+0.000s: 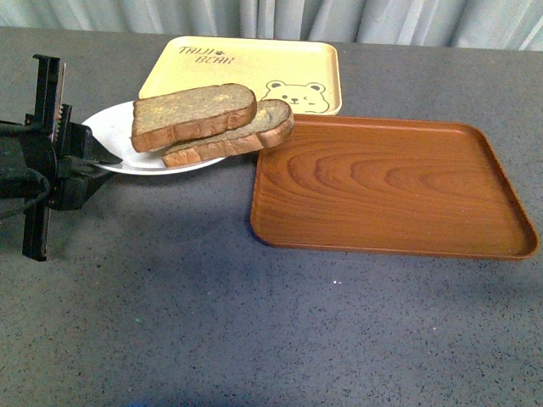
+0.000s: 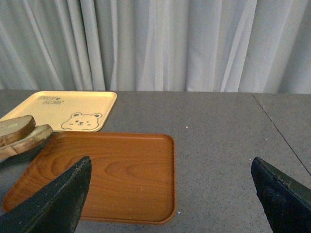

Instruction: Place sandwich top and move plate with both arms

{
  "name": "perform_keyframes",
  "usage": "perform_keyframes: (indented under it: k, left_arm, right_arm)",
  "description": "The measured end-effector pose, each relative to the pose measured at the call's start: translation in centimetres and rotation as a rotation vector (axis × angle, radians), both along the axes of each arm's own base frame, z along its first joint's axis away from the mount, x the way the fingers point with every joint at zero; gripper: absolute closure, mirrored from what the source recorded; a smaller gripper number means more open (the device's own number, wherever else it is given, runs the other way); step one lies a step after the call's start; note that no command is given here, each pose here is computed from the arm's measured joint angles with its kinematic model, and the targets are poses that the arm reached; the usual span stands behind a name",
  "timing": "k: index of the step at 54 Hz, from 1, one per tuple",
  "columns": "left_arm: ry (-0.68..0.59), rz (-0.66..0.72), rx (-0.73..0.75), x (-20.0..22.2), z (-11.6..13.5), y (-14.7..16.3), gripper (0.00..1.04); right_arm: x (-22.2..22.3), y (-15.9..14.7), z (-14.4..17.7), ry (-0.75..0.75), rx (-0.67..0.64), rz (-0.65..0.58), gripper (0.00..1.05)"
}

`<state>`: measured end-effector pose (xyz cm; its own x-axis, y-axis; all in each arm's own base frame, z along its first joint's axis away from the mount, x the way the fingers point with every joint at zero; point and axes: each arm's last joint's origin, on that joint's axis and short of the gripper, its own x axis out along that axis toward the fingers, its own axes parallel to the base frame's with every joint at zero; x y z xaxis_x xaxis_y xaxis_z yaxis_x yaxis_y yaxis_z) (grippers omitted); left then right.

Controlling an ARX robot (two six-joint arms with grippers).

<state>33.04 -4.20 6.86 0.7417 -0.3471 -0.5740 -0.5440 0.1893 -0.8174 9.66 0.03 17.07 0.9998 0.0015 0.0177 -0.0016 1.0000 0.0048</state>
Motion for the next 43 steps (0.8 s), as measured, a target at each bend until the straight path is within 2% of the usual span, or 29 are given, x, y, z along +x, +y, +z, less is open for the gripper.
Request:
perform_keyframes:
  k: [21,35,43]
  left_arm:
    - [-0.108,-0.042,-0.043,0.8,2.7,-0.3,1.02]
    - [-0.207,-0.088,-0.055,5.2,5.8,-1.9,1.02]
    - [-0.195,-0.141,-0.03,8.8,5.5,-3.8,1.02]
  right_arm:
    - [0.0,0.0,0.0,0.0,0.0,0.0,0.09]
    - [0.0,0.0,0.0,0.0,0.0,0.0,0.09]
    - [0.0,0.0,0.0,0.0,0.0,0.0,0.09]
